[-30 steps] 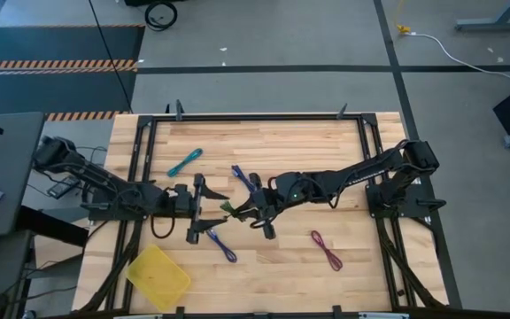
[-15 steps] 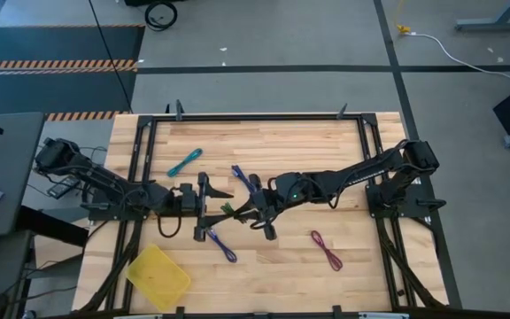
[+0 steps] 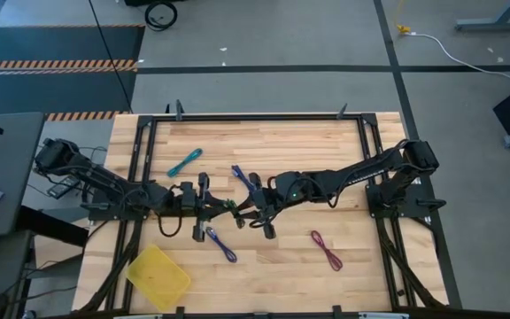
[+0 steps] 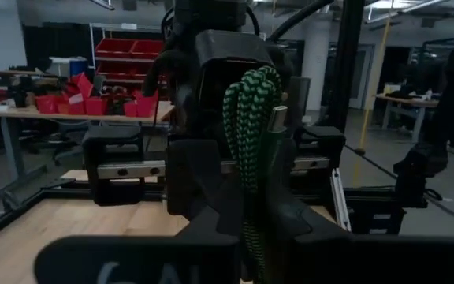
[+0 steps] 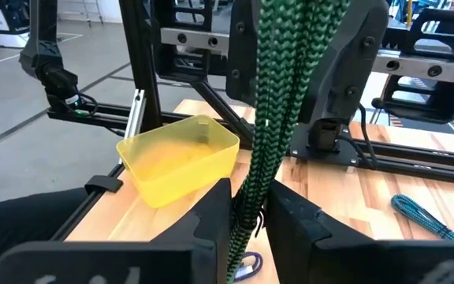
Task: Pick and place USB-C Cables
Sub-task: Put the black charger cable into the yellow bin
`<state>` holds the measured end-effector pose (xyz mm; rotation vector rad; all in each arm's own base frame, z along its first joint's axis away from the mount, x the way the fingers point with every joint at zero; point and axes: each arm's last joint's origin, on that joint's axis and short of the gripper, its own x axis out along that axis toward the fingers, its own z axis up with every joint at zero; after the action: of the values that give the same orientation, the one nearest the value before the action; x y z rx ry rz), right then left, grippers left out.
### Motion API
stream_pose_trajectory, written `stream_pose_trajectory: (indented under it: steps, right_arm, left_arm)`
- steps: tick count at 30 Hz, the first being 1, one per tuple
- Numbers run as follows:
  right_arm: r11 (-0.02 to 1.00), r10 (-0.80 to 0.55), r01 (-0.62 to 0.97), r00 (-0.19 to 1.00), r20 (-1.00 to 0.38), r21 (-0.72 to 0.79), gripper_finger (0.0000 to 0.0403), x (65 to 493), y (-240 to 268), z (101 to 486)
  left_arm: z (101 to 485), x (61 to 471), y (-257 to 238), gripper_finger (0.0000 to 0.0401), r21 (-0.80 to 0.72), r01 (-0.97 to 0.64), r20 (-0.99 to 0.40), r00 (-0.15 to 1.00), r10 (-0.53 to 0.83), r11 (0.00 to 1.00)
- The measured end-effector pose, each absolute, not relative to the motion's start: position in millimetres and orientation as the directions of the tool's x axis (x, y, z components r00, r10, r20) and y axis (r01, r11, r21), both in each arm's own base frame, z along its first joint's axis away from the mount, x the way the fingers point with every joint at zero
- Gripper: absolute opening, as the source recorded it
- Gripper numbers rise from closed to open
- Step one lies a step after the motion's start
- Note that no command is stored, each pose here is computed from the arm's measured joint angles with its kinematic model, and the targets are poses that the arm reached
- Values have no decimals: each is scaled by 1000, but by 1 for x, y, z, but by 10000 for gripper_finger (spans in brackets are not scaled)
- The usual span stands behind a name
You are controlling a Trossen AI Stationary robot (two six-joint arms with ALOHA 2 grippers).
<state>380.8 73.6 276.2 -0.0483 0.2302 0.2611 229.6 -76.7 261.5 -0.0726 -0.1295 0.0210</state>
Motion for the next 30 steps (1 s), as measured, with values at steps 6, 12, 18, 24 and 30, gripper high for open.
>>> stream_pose_trajectory:
  steps: [6, 12, 18, 24, 30]
  right_arm:
    - [963, 258, -268, 942, -215, -18, 99, 381, 74, 277]
    - [959, 281, -283, 924, -258, 31, 168, 380, 76, 273]
    - [970, 227, -242, 867, -444, 23, 251, 372, 83, 255]
    - [977, 203, -196, 745, -635, 82, 284, 358, 87, 237]
    - [981, 191, -150, 649, -736, 122, 275, 347, 92, 227]
  left_arm:
    - [267, 219, -78, 21, -123, -16, 112, 993, 30, 992]
    - [273, 193, -79, 21, -183, -118, 8, 993, 122, 976]
    - [298, 165, -89, 21, -215, -191, -222, 965, 142, 958]
    - [323, 150, -106, 21, -259, -210, -557, 830, 32, 943]
    - [314, 155, -142, 21, -138, -75, -771, 635, -60, 988]
